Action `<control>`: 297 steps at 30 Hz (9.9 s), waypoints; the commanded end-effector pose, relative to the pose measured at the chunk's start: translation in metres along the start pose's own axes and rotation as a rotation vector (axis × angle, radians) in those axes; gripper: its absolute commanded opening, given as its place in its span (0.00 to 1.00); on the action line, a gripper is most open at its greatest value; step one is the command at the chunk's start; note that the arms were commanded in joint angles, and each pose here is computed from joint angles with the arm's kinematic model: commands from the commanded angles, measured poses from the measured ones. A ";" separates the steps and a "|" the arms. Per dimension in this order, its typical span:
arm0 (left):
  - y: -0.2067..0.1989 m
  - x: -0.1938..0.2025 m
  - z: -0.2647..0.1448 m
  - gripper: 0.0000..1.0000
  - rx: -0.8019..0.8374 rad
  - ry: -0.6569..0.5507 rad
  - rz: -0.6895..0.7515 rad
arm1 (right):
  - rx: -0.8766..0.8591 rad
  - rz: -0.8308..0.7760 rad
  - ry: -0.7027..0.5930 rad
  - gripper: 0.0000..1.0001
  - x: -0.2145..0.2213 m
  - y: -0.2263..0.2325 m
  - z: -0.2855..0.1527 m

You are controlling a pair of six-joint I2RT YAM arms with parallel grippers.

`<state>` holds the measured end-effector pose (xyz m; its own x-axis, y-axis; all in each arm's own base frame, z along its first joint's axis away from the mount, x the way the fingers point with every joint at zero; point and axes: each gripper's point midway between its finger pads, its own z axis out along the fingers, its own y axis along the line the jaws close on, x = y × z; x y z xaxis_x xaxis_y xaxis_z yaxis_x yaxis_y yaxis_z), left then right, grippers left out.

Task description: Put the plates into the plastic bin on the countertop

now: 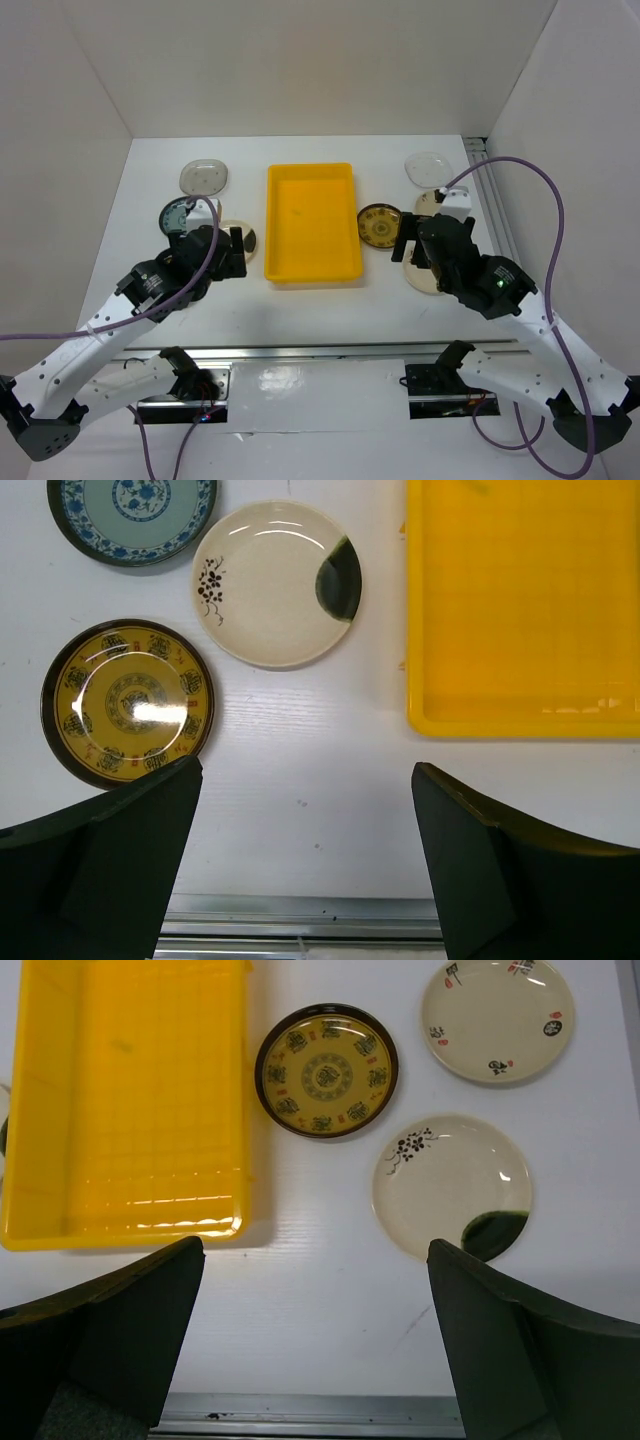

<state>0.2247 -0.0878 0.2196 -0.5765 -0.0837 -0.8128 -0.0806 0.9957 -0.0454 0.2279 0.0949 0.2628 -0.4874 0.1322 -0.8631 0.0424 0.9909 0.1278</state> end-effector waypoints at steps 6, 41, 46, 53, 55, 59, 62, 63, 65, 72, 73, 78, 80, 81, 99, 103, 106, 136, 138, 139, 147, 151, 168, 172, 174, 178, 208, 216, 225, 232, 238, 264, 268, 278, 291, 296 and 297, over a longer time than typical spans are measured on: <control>-0.019 -0.012 -0.006 1.00 0.105 -0.028 -0.003 | 0.011 0.066 -0.033 1.00 -0.006 0.015 0.022; -0.041 -0.009 0.008 1.00 0.302 0.037 0.021 | -0.132 0.205 0.226 0.74 0.067 -0.063 0.274; -0.041 -0.009 0.008 1.00 0.302 0.037 0.021 | -0.130 0.204 0.280 0.69 0.093 -0.061 0.284; -0.041 -0.009 0.008 1.00 0.302 0.037 0.021 | -0.119 0.207 0.312 0.52 0.108 -0.064 0.290; -0.041 -0.009 0.008 1.00 0.302 0.037 0.021 | -0.110 0.213 0.301 0.42 0.103 -0.065 0.292; -0.041 -0.009 0.008 1.00 0.302 0.037 0.021 | -0.089 0.220 0.318 0.34 0.107 -0.071 0.291; -0.041 -0.009 0.008 1.00 0.302 0.037 0.021 | -0.058 0.224 0.329 0.26 0.110 -0.079 0.290; -0.041 -0.009 0.008 1.00 0.302 0.037 0.021 | -0.058 0.224 0.329 0.23 0.110 -0.079 0.290; -0.042 -0.008 0.010 1.00 0.298 0.045 0.024 | -0.040 0.229 0.327 0.07 0.107 -0.084 0.290; -0.039 -0.009 0.011 1.00 0.281 0.038 0.023 | 0.026 0.227 0.222 0.00 0.051 -0.088 0.278; -0.039 -0.009 0.011 1.00 0.281 0.038 0.023 | 0.045 0.228 0.219 0.00 0.044 -0.087 0.274; -0.036 -0.007 0.014 1.00 0.256 0.049 0.009 | 0.201 0.176 0.083 0.00 -0.025 -0.090 0.254; -0.033 -0.009 0.015 1.00 0.231 0.040 -0.004 | 0.216 0.152 0.010 0.00 -0.052 -0.075 0.243; -0.033 -0.009 0.015 1.00 0.231 0.041 -0.015 | 0.258 0.148 -0.035 0.00 -0.066 -0.077 0.232; 0.031 -0.020 0.048 1.00 -0.014 0.094 -0.248 | -0.404 -0.101 -0.019 0.00 -0.036 0.162 0.225; 0.065 -0.030 0.055 1.00 -0.055 0.063 -0.387 | -0.435 -0.123 0.032 0.00 -0.013 0.184 0.250; 0.087 -0.025 0.063 1.00 -0.125 0.079 -0.432 | -0.424 -0.140 0.063 0.00 0.002 0.185 0.266; 0.082 0.004 0.090 1.00 -0.113 0.233 -0.474 | -0.683 -0.165 -0.104 1.00 -0.069 0.239 0.180; 0.079 0.006 0.094 1.00 -0.097 0.252 -0.493 | -0.752 -0.166 -0.091 1.00 -0.063 0.245 0.156; 0.078 0.006 0.097 1.00 -0.081 0.258 -0.505 | -0.784 -0.172 -0.095 1.00 -0.060 0.250 0.146; 0.095 -0.006 0.128 0.98 -0.085 0.291 -0.510 | -0.905 -0.223 -0.048 1.00 0.001 0.244 0.110; 0.078 0.005 0.161 0.97 0.003 0.392 -0.533 | -0.934 -0.231 -0.031 1.00 0.015 0.244 0.104; 0.101 0.037 0.213 0.89 -0.087 0.471 -0.540 | -0.951 -0.248 -0.057 1.00 0.018 0.234 0.090; 0.098 0.044 0.219 0.87 -0.054 0.484 -0.557 | -0.962 -0.248 -0.065 1.00 0.015 0.234 0.086; 0.097 0.037 0.223 0.87 -0.034 0.453 -0.546 | -0.965 -0.247 -0.074 1.00 0.013 0.235 0.086; 0.096 0.043 0.226 0.87 -0.022 0.466 -0.530 | -0.965 -0.247 -0.074 1.00 0.014 0.233 0.084; 0.096 0.105 0.231 0.15 -0.232 0.625 -0.375 | -0.937 -0.242 -0.072 1.00 0.012 0.227 0.087; 0.097 0.094 0.225 0.00 -0.241 0.600 -0.393 | -0.928 -0.240 -0.075 1.00 0.011 0.225 0.086; 0.093 0.019 0.193 0.00 -0.181 0.348 -0.422 | -0.925 -0.216 -0.086 1.00 0.001 0.226 0.085; 0.089 -0.017 0.166 0.00 -0.125 0.205 -0.424 | -0.885 -0.209 -0.088 1.00 -0.003 0.220 0.091; 0.074 -0.073 0.120 0.00 -0.001 -0.022 -0.429 | -0.814 -0.182 -0.117 1.00 -0.017 0.206 0.091; -0.125 -0.062 0.234 0.00 0.511 0.191 -0.335 | -0.442 0.094 -0.241 1.00 -0.065 0.089 0.038; -0.130 -0.059 0.253 0.00 0.509 0.201 -0.335 | -0.434 0.107 -0.243 1.00 -0.065 0.085 0.038; -0.147 -0.069 0.267 0.39 0.525 0.191 -0.294 | -0.470 0.098 -0.219 1.00 -0.059 0.093 0.046; -0.157 -0.093 0.185 1.00 0.556 0.075 -0.282 | -0.078 0.257 -0.167 1.00 -0.032 0.016 0.081; -0.160 -0.113 0.105 1.00 0.548 -0.012 -0.224 | 0.345 0.525 -0.017 1.00 0.048 -0.078 0.104; -0.160 -0.100 0.092 1.00 0.533 0.028 -0.202 | 0.395 0.595 -0.039 1.00 0.051 -0.097 0.099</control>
<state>0.3970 -0.2372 0.2177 -0.6591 -0.2837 -0.6965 0.2088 0.8207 -0.5319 0.3152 0.0630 0.2032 -0.3394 0.5060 -0.7930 0.3102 0.8561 0.4135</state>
